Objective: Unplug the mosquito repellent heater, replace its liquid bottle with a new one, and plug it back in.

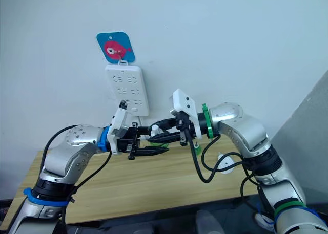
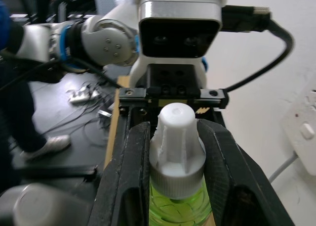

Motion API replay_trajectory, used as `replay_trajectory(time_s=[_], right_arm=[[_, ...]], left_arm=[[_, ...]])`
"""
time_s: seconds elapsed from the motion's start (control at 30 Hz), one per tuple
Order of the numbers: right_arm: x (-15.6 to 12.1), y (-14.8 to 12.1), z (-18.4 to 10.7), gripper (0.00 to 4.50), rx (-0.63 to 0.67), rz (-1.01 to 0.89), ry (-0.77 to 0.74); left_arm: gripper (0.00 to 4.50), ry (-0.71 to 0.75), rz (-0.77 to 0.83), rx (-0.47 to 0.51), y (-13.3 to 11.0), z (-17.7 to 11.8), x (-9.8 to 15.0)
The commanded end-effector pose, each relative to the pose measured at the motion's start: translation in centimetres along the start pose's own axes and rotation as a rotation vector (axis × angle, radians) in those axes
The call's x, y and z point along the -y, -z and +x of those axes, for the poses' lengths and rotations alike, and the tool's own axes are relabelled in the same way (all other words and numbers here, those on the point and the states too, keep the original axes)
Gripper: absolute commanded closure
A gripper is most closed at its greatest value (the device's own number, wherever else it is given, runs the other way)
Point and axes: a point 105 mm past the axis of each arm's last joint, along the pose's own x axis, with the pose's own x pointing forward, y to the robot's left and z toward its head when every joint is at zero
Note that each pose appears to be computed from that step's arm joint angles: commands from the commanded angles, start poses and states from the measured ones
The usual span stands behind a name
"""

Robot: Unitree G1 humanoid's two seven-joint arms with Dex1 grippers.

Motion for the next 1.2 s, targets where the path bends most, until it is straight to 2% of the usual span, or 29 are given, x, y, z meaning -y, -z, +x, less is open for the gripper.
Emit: replay_trajectory(time_s=[0.03, 0.1, 0.17, 0.3, 0.43, 0.57, 0.77, 0.87, 0.97, 1.1, 1.2], right_arm=[[0.2, -1.0, -1.4, 2.37, 0.060, -0.033, 0.075], [0.7, -1.4, -2.0, 1.70, 0.109, -0.052, 0.218], [0.9, -1.5, -2.5, 1.67, 0.146, -0.046, 0.345], [0.7, -1.0, -2.7, 1.67, 0.150, -0.075, 0.501], [0.9, 0.1, -1.5, 1.67, 0.149, -0.073, 0.675], [1.3, 0.5, -0.5, 1.67, 0.142, -0.089, 0.737], [2.4, 0.4, 0.6, 1.67, 0.152, -0.070, 0.785], [2.4, 0.5, 0.7, 2.30, 0.157, -0.056, 0.770], [2.2, 0.6, 0.8, 3.35, 0.163, -0.038, 0.734], [1.7, 0.3, 1.0, 3.38, 0.178, -0.029, 0.639], [0.9, -0.2, 0.8, 3.38, 0.170, -0.061, 0.454]], left_arm=[[2.19, -0.169, 0.013, 0.029, -0.2, -0.8, -1.3], [2.19, -0.261, 0.022, 0.052, 0.1, -0.5, -1.6], [2.19, -0.339, 0.033, 0.080, 0.2, -0.1, -1.8], [2.19, -0.443, 0.033, 0.125, 0.2, 0.6, -1.9], [2.19, -0.536, 0.006, 0.172, 0.4, 2.1, -1.7], [2.19, -0.552, 0.005, 0.173, 0.5, 2.4, -1.5], [2.19, -0.570, 0.023, 0.162, 0.3, 1.9, -2.2], [2.19, -0.576, 0.024, 0.165, 0.1, 1.7, -2.4], [2.19, -0.580, 0.027, 0.163, 0.1, 1.4, -2.4], [2.19, -0.549, 0.019, 0.162, 0.0, 1.0, -2.1], [2.19, -0.420, -0.027, 0.135, 0.0, 0.3, -1.3]])
